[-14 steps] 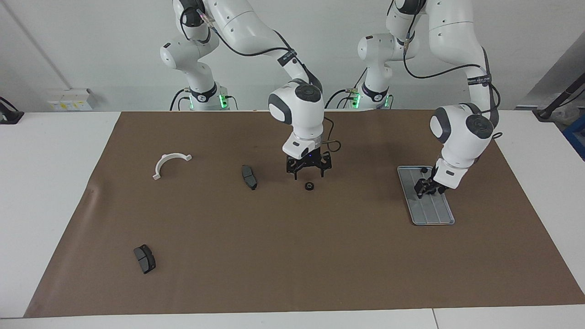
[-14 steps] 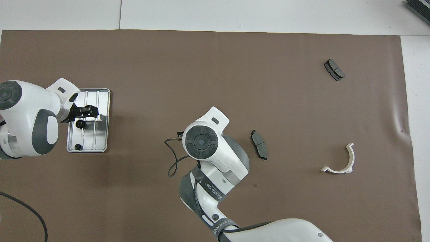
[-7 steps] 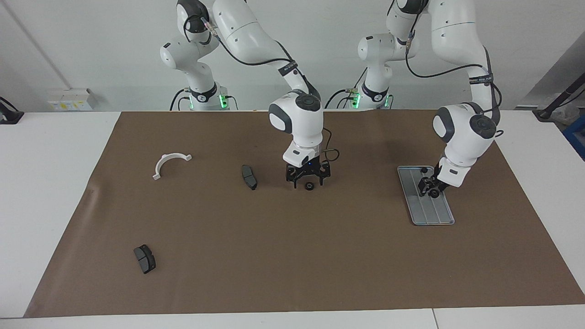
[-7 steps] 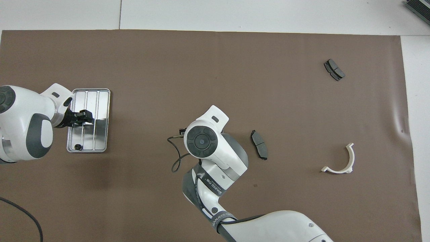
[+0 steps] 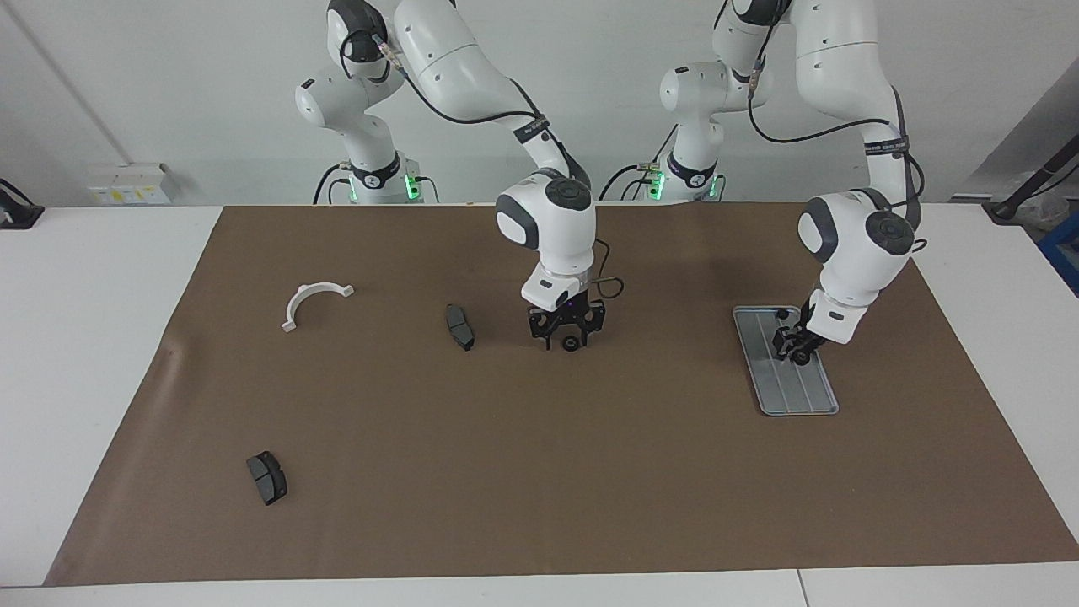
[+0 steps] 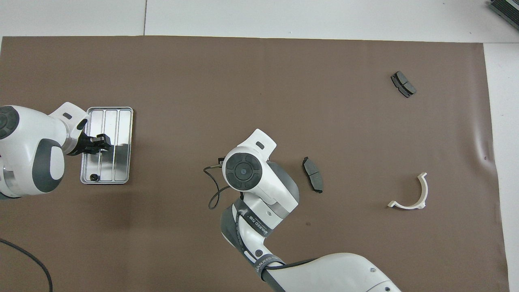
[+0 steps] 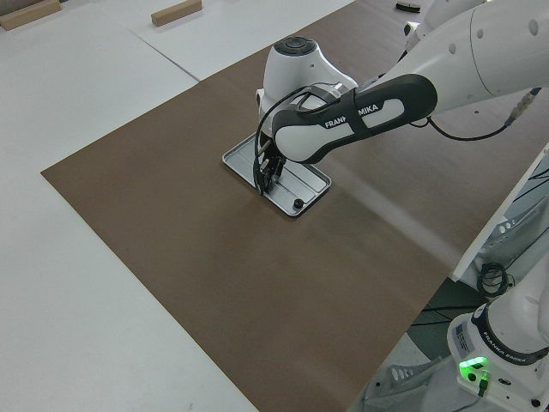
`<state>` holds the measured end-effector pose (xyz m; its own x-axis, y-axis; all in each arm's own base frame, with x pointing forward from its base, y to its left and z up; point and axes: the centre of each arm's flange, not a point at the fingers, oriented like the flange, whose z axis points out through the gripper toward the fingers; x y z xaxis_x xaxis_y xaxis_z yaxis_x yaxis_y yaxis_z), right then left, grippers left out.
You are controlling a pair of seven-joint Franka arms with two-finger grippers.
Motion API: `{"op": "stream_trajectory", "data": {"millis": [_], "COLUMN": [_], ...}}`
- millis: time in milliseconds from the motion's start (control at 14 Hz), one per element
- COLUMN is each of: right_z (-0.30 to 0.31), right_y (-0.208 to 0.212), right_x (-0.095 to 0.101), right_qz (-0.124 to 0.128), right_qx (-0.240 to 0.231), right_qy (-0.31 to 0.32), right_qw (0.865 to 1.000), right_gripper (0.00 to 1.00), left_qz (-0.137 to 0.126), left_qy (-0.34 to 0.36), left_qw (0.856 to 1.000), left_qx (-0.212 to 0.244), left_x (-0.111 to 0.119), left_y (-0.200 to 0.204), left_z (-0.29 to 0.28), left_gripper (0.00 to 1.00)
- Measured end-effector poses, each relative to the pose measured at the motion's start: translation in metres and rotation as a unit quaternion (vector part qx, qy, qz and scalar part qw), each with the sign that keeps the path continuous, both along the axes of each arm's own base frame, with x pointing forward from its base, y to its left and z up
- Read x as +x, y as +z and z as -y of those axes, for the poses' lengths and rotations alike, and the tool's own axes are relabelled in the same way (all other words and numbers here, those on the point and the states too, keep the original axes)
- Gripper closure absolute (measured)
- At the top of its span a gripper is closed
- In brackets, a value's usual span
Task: Place bearing gear from tray to pile
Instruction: 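Grasp a second black gear on the tray with the left gripper, then place the gear near the clip with the right gripper while the left gripper centers another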
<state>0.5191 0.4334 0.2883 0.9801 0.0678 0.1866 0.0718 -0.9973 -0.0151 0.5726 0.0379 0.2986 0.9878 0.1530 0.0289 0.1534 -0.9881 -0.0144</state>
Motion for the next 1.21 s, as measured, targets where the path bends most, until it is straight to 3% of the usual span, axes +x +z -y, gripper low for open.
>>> {"op": "stream_trajectory", "data": {"millis": [71,214,357,429,571,643,929,1214], "right_z": [-0.001,-0.004,-0.004,-0.004,-0.004,-0.004,-0.002,0.076], "right_y": [-0.001,-0.004,-0.004,-0.004,0.0,0.0,0.016,0.104], "right_x": [-0.001,-0.004,-0.005,-0.004,-0.002,-0.002,0.008,0.052], "right_qz": [-0.001,-0.002,-0.002,-0.002,0.001,0.001,-0.001,0.006], "right_qx": [-0.001,-0.002,-0.002,-0.002,0.0,0.0,-0.003,0.003], "right_qy": [0.001,0.004,0.005,0.005,0.003,0.004,-0.005,-0.065], "right_qw": [1.0,1.0,1.0,1.0,1.0,1.0,1.0,0.998], "right_gripper": [0.27,0.28,0.32,0.38,0.62,0.65,0.65,0.65], "left_qz": [0.0,0.004,0.003,0.004,0.005,0.006,0.017,0.013], "left_qy": [0.0,0.0,0.001,0.0,-0.002,-0.004,0.005,0.063], "left_qw": [1.0,1.0,1.0,1.0,1.0,1.0,1.0,0.998], "left_qx": [0.0,0.0,0.0,0.0,0.0,0.0,-0.004,-0.011], "left_x": [0.0,0.0,0.0,0.001,0.006,0.012,0.044,0.037], "left_y": [0.0,0.004,0.003,0.003,0.01,0.017,0.063,0.062], "left_z": [0.0,0.0,-0.001,0.0,0.002,0.005,0.057,0.161], "left_gripper": [0.47,0.65,0.66,0.66,0.66,0.66,0.66,0.66]}}
